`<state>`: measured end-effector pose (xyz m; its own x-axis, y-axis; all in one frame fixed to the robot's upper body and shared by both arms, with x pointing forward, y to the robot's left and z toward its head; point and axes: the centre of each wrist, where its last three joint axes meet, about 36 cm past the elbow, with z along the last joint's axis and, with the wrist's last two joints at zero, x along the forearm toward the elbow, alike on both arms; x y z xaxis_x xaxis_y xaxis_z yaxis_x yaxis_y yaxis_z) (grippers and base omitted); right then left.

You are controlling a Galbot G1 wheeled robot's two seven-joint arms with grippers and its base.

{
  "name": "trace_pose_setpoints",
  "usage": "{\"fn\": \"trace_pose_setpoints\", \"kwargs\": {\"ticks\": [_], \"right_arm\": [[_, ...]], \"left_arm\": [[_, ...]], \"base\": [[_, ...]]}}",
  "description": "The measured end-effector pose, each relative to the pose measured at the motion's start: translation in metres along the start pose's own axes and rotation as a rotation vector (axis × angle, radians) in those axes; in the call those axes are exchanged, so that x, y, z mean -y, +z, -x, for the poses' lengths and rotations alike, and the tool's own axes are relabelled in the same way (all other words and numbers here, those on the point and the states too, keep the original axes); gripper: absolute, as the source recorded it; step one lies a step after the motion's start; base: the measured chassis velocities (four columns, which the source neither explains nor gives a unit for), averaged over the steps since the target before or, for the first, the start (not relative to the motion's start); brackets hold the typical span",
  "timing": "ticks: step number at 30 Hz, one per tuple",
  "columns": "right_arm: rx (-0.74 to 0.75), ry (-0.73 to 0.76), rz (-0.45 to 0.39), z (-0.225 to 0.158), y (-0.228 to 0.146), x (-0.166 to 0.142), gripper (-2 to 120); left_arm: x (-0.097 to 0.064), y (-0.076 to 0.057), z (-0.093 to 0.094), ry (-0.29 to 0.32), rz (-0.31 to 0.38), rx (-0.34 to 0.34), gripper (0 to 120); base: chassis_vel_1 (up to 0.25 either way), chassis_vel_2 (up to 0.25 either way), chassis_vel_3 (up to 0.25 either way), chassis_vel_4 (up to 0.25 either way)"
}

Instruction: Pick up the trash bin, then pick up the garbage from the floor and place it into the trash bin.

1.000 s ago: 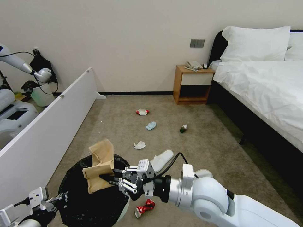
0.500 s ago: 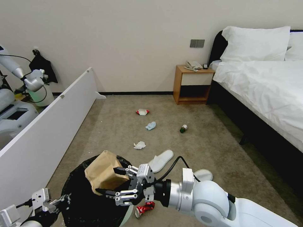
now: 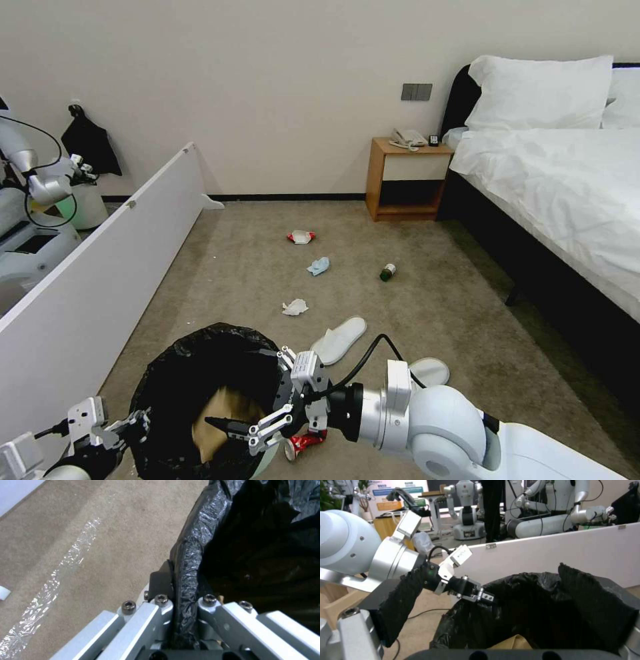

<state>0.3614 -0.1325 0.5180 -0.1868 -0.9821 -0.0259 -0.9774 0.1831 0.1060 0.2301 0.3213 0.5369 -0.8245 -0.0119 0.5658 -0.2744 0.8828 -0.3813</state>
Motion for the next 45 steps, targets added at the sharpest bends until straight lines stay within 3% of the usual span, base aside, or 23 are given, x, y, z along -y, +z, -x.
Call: {"fn": "trace_pose_setpoints", "kwargs": {"ticks": [15, 24, 30, 34, 38, 45], "right_arm": [[0.021, 0.059, -0.032, -0.005, -0.01, 0.008, 100], [0.045, 0.393, -0.017, -0.053, -0.003, 0.03, 100], [-0.002, 0.526, 0.0, -0.087, 0.01, 0.035, 100], [-0.081, 0.59, -0.051, -0.112, 0.018, 0.041, 100], [-0.17, 0.612, -0.104, -0.13, 0.038, 0.055, 100], [-0.295, 0.562, -0.122, -0.145, 0.076, 0.07, 100]], "left_arm": [[0.0, 0.0, -0.001, -0.003, 0.0, 0.006, 3], [-0.003, 0.0, -0.003, -0.03, 0.014, 0.042, 3], [-0.004, -0.003, -0.004, -0.038, 0.032, 0.054, 3], [-0.007, -0.005, -0.006, -0.046, 0.033, 0.061, 3], [-0.008, -0.009, -0.008, -0.045, 0.023, 0.076, 3], [-0.009, -0.011, -0.011, -0.045, 0.021, 0.083, 3]], "base": [[0.0, 0.0, 0.0, 0.0], [0.0, 0.0, 0.0, 0.0], [0.0, 0.0, 0.0, 0.0], [0.0, 0.0, 0.0, 0.0], [0.0, 0.0, 0.0, 0.0], [0.0, 0.0, 0.0, 0.0]]}}
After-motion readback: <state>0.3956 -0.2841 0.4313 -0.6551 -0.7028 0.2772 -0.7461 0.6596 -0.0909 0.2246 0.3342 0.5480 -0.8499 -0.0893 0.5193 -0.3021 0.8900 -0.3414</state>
